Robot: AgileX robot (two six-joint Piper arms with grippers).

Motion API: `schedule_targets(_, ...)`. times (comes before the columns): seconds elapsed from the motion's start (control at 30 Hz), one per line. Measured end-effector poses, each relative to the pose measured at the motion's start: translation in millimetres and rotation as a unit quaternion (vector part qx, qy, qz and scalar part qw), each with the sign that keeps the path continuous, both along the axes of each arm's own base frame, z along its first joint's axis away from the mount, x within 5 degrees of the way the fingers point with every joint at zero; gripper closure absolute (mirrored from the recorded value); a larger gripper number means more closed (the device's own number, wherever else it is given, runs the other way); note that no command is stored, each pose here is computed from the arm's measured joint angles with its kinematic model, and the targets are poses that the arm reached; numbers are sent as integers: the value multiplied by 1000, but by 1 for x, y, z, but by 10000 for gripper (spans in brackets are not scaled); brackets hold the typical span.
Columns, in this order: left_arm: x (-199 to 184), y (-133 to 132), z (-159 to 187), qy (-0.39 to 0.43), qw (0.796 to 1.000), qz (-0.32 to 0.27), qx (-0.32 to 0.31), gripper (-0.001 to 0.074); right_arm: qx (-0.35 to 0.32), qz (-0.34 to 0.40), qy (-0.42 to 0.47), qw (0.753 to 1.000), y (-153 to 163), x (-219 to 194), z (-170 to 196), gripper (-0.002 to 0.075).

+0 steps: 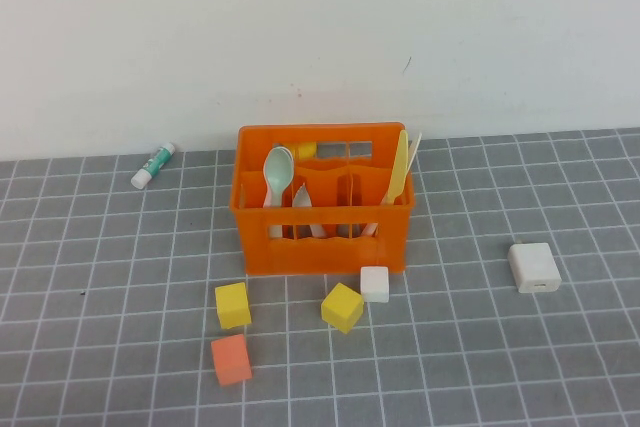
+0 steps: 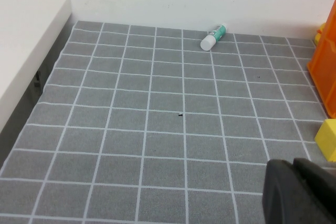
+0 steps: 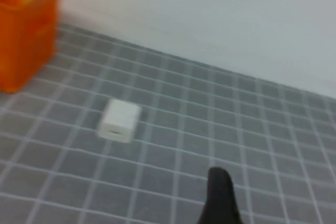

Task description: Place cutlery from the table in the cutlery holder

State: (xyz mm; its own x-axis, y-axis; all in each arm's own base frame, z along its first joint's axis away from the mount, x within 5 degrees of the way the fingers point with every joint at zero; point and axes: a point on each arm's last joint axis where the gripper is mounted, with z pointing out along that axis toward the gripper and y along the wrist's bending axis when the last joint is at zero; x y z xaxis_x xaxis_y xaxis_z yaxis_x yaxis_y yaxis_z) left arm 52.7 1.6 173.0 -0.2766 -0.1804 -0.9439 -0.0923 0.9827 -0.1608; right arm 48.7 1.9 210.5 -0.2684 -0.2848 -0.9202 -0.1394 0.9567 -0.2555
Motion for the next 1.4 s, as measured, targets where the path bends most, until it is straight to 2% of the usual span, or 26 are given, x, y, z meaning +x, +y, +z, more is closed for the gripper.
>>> schedule_targets(0.13,0,0,0,0,1000,0,0,736,23,-76,5,997,-6,0,-22,261)
schedule_targets(0.23,0,0,0,0,1000,0,0,736,41,-102,14,994,-8,2,-36,261)
schedule_targets(0.57,0,0,0,0,1000,0,2,736,131,-133,12,982,-8,2,-41,261)
schedule_targets(1.4,0,0,0,0,1000,0,1,736,98,-82,17,992,-5,3,-41,261)
